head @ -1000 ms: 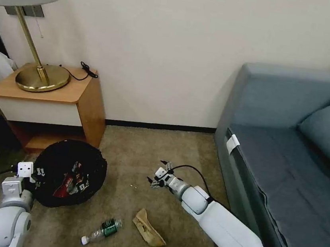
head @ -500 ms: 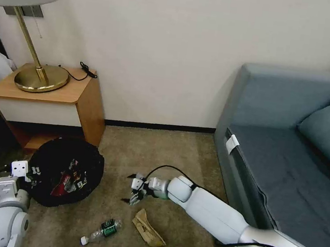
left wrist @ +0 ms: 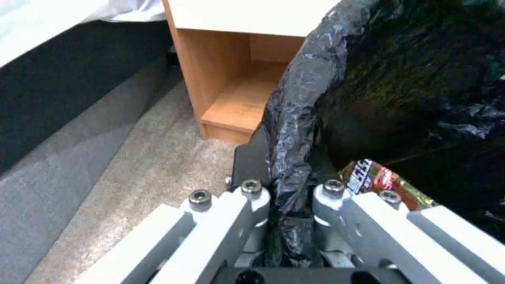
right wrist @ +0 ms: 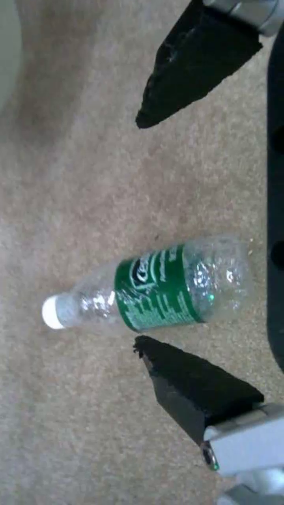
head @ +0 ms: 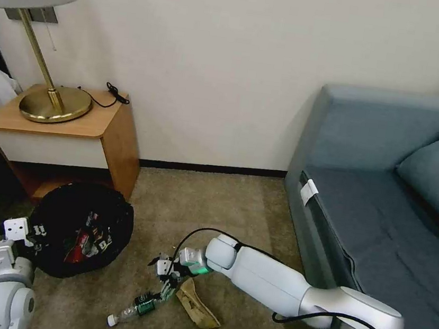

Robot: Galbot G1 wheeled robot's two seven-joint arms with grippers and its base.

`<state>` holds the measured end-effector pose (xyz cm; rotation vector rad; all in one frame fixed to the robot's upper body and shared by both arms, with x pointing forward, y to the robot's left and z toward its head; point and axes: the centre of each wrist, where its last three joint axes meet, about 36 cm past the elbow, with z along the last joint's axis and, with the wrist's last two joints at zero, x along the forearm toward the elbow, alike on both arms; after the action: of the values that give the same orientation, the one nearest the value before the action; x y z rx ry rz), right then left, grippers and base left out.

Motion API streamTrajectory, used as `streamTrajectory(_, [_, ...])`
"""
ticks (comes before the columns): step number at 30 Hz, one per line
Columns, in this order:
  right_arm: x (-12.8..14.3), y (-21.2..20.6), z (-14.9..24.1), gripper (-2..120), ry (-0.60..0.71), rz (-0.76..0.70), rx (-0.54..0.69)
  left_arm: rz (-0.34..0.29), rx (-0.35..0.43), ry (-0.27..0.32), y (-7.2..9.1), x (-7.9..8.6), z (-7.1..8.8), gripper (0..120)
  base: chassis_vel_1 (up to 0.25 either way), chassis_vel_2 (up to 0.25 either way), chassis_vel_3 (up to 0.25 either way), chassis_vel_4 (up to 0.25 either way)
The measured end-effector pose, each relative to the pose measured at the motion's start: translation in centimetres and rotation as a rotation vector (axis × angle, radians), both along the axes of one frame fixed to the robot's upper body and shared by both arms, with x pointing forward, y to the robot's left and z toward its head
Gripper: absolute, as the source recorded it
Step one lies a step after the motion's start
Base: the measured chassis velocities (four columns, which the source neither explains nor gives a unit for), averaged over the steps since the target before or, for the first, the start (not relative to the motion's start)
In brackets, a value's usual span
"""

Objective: Pick up the trash bin, then pick up the garbage on the floor and place it into the trash bin.

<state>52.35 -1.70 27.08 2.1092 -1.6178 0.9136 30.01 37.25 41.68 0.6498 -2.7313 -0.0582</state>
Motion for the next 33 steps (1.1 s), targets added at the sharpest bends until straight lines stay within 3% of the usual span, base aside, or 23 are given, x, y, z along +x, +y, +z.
streamTrajectory(10, [-1.6, 2.0, -1.9, 100, 0.006, 0.061, -0.037, 0.012, -0.002, -0.002, 0.4, -0.3, 0.2, 4, 0.0, 0.0, 0.0, 0.0])
streamTrajectory(24, [-1.5, 3.3, -4.4, 100, -0.021, 0.08, -0.069, 0.0, -0.001, -0.007, 0.4, 0.2, 0.5, 4, 0.0, 0.0, 0.0, 0.0])
streamTrajectory(30, [-2.0, 3.7, -5.5, 96, -0.005, 0.092, -0.082, -0.006, -0.007, -0.001, 0.4, 0.5, 0.1, 4, 0.0, 0.0, 0.0, 0.0])
streamTrajectory(32, [-2.1, 4.4, -5.5, 84, 0.001, 0.1, -0.077, -0.008, -0.01, 0.001, 0.4, 0.7, 0.0, 4, 0.0, 0.0, 0.0, 0.0])
streamTrajectory(33, [-2.1, 4.4, -5.5, 84, 0.001, 0.1, -0.077, -0.008, -0.01, 0.001, 0.4, 0.7, 0.0, 4, 0.0, 0.0, 0.0, 0.0])
